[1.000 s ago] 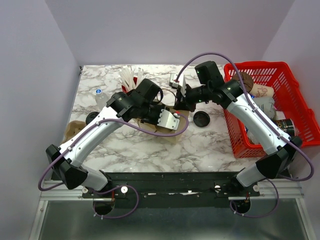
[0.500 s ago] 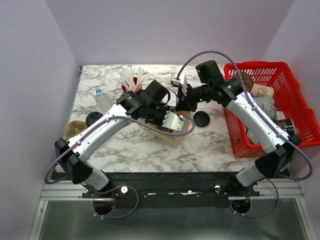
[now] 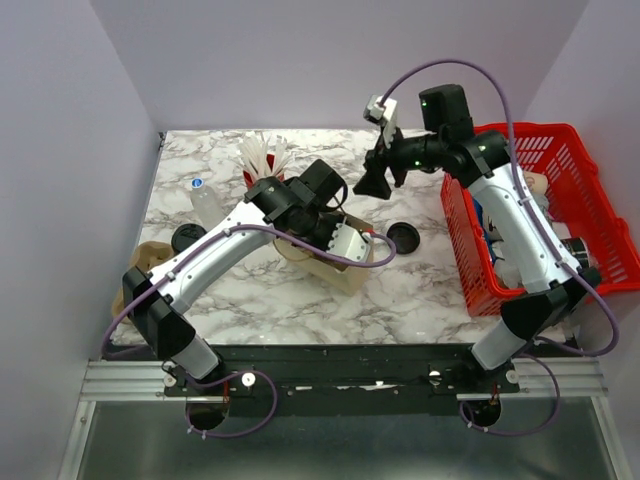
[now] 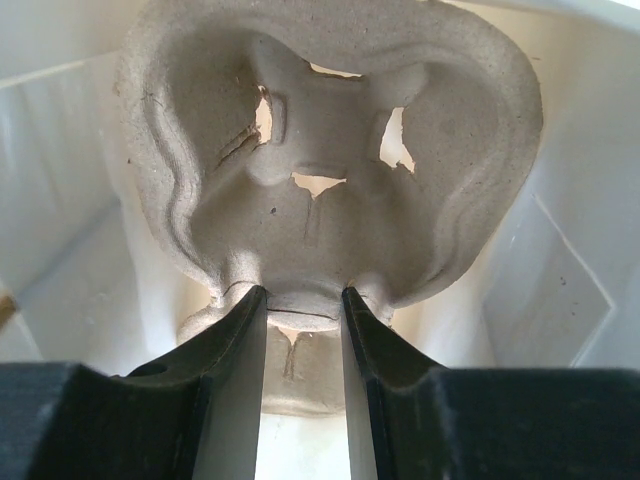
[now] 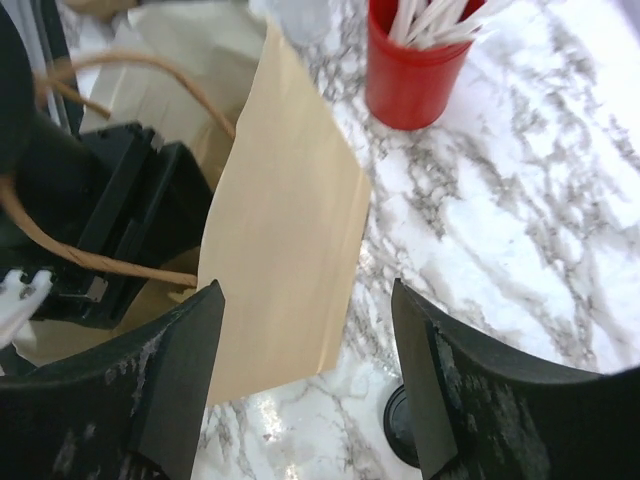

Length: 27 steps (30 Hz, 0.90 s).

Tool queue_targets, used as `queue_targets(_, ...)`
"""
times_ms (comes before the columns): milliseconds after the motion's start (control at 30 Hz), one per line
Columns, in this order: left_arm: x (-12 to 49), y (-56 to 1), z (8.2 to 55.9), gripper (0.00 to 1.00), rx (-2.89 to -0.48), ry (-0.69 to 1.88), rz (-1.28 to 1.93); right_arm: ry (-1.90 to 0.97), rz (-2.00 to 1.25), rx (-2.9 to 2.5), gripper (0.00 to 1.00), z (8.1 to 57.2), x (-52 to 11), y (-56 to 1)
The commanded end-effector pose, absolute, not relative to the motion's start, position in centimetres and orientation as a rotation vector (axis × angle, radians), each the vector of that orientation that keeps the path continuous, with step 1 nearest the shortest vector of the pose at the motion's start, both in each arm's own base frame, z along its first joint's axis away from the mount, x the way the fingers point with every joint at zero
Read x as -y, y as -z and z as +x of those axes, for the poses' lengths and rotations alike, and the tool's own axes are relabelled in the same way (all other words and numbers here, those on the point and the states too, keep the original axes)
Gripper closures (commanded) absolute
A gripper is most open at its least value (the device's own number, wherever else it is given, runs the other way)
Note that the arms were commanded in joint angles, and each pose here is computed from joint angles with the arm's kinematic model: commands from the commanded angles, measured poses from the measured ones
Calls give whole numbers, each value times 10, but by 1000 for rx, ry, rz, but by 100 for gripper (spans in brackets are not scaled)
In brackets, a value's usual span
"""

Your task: Pack the takeout coffee

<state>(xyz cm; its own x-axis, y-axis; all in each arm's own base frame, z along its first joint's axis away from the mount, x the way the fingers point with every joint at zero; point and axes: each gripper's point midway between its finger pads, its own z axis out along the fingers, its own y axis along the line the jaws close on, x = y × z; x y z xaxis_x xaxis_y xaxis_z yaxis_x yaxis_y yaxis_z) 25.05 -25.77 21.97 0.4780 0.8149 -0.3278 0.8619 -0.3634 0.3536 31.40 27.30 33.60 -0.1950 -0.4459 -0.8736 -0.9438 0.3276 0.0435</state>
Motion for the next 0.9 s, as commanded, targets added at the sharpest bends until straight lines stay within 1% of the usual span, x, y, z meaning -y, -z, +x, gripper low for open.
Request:
queue_targets(0, 254, -221, 255, 100, -1407, 83, 2283, -847, -1145, -1761, 22, 320, -269, -370)
queue_targets(167, 259, -219, 268, 100, -1450, 41, 2271, -817, -1096, -1727, 21, 327, -258, -389)
queue_targets(367, 266, -207, 278, 100, -1491, 37, 2281, -818, -1071, -1749, 21, 328, -249, -385)
queue_targets(633, 275, -202, 279, 100, -1512, 94, 2287, -821, -1047, -1761, 21, 329, -241, -381)
queue_targets(733, 275, -205, 280, 100, -1546, 136, 2267, -817, -1043, -1764, 21, 328, -238, -380)
queue_targets(867, 277, -225, 288, 100, -1553, 166, 2215, -814, -1033, -1773, 21, 329, -234, -378)
